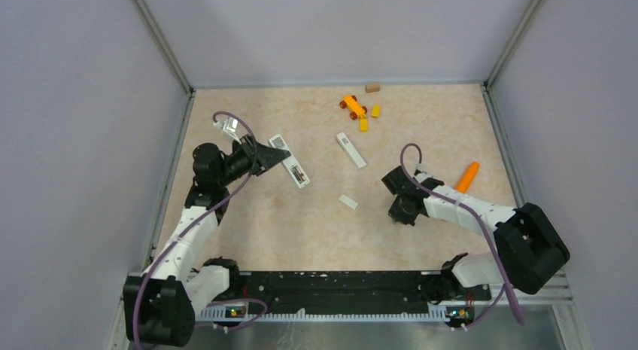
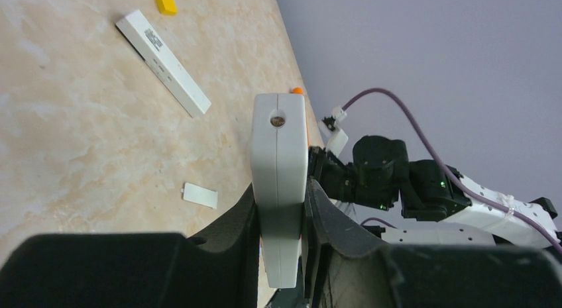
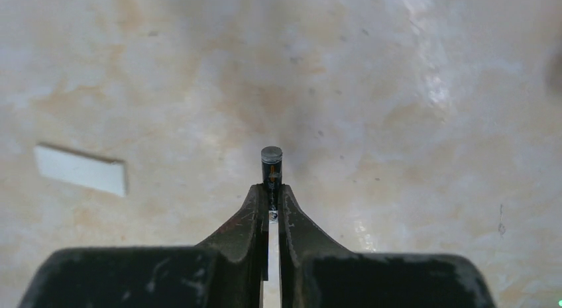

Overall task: Load the batteries into the remote control
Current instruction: Pick up the battery from the center of the board, then load the battery into the remote control.

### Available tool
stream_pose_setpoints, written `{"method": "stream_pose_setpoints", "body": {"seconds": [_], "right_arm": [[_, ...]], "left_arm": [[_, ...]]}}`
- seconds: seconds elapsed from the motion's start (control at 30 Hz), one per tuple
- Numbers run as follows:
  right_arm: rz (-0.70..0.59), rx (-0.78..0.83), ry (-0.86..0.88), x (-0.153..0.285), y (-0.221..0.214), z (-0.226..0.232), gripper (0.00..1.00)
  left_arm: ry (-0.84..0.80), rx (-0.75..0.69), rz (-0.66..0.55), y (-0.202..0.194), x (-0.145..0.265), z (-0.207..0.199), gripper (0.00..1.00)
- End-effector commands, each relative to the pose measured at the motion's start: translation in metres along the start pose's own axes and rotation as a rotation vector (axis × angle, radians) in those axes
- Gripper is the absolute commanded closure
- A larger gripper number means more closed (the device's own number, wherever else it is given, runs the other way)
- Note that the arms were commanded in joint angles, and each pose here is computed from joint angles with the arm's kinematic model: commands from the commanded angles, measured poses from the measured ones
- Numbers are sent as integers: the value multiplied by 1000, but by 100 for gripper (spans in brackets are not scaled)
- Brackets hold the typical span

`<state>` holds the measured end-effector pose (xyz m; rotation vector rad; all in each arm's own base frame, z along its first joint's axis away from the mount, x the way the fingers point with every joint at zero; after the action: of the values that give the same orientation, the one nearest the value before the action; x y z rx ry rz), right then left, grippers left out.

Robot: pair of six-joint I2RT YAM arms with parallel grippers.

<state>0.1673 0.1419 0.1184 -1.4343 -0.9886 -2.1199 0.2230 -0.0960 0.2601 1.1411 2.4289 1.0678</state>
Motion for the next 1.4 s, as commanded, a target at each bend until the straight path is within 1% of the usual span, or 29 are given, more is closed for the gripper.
{"method": "stream_pose_setpoints", "body": {"seconds": [0.0,0.13,0.23,0.3,0.4,0.53,0.63,0.73,1.07,1.37], "right_arm": [[-67,232,285,39,27,50,100],[-10,430,576,86,34,82,100],[24,550,744,120,28,94,100],[57,602,811,140,21,101,100],[104,655,859,159,10,110,100],[113,734,935,175,-4,114,100],[133,797,972,182,-15,117,100],[144,835,948,185,-22,120,100],[121,859,901,182,-26,131,100],[137,865,879,179,-31,140,100]], "left_arm": [[-112,59,54,3,-8,-2,100],[-164,129,106,-7,-17,2,100],[-179,153,148,-17,-25,2,100],[-202,159,165,-21,-29,-1,100],[-230,182,184,-27,-34,-2,100],[-267,210,211,-32,-39,-1,100],[-282,225,226,-35,-42,0,100],[-287,232,229,-35,-43,-1,100],[-287,230,223,-34,-44,-3,100],[-290,229,226,-34,-45,-4,100]]}}
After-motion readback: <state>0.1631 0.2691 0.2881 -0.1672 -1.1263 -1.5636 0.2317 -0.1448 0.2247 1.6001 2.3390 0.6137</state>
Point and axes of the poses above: each gripper's point midway between its finger pads, its own x axis back along the fingers, its own z axis along the line the jaws close on, y = z × x, the point moved 10 cm from there along x, back along the fingers, and after that the axes turned 13 degrees about -x, right-handed, at the moved point
